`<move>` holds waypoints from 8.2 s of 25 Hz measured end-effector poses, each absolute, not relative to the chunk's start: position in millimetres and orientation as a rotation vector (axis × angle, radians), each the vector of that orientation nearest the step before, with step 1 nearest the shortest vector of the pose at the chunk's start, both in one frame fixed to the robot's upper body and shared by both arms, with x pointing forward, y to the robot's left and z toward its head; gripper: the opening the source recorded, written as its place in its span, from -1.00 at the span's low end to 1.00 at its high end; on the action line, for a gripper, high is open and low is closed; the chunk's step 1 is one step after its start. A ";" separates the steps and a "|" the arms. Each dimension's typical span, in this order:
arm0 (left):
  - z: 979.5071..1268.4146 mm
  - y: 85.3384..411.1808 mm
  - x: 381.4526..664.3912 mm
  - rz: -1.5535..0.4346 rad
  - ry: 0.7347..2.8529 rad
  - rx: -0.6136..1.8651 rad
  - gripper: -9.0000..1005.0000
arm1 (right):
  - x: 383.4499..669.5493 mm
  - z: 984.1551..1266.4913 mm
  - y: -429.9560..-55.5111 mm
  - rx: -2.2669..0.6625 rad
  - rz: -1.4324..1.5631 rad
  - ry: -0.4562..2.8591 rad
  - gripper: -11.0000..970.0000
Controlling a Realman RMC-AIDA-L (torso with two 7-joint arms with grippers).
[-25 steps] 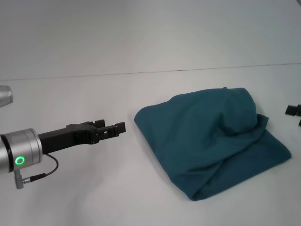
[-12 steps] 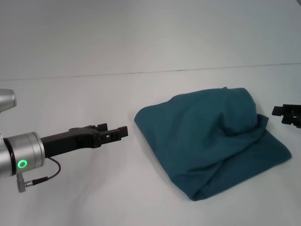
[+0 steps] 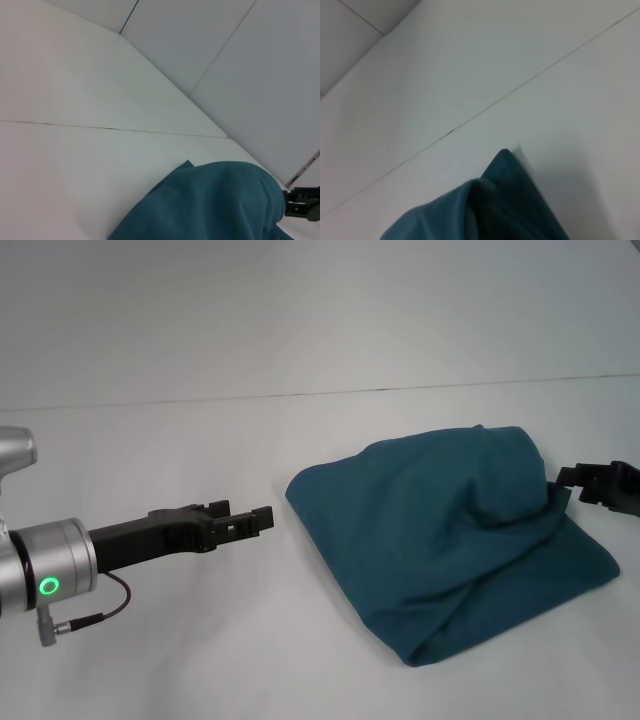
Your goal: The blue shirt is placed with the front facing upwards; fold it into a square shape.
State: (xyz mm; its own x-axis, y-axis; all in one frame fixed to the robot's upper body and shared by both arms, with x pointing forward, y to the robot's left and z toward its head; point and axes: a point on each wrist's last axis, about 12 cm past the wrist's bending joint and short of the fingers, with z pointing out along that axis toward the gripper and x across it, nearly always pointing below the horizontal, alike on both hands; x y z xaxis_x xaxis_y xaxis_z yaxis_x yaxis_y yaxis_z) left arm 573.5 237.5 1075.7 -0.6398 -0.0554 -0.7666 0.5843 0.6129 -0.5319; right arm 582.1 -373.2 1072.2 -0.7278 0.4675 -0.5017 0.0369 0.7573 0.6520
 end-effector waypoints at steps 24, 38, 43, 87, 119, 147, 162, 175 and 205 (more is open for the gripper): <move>1075.9 236.8 573.7 -1.037 2.050 0.419 0.77 | 585.6 1060.1 -353.9 0.341 0.820 2.279 -0.92; 1076.2 236.8 573.9 -1.038 2.048 0.416 0.77 | 559.7 1076.0 -364.8 0.264 1.033 2.148 -0.92; 1076.9 237.3 574.4 -1.036 2.045 0.415 0.77 | 540.7 1090.6 -373.2 0.219 1.139 2.063 -0.92; 1082.7 234.7 585.1 -1.011 2.044 0.406 0.77 | 531.4 1089.8 -417.5 0.397 0.956 1.981 0.10; 1088.5 202.5 610.6 -1.010 2.122 0.372 0.77 | 624.7 1112.4 -375.7 0.352 0.801 2.211 0.72; 1087.1 206.7 610.9 -0.960 2.102 0.417 0.77 | 626.9 1085.4 -329.5 0.410 0.859 2.254 0.48; 1086.7 207.5 611.0 -0.948 2.095 0.422 0.77 | 643.5 1092.7 -300.2 0.183 0.765 2.112 -0.62; 1085.7 208.7 610.9 -0.948 2.098 0.401 0.77 | 654.0 1103.9 -304.0 0.133 0.690 2.117 -0.94; 1074.3 185.8 607.5 -1.014 2.182 0.397 0.77 | 586.4 1115.2 -372.2 0.166 0.940 2.013 0.83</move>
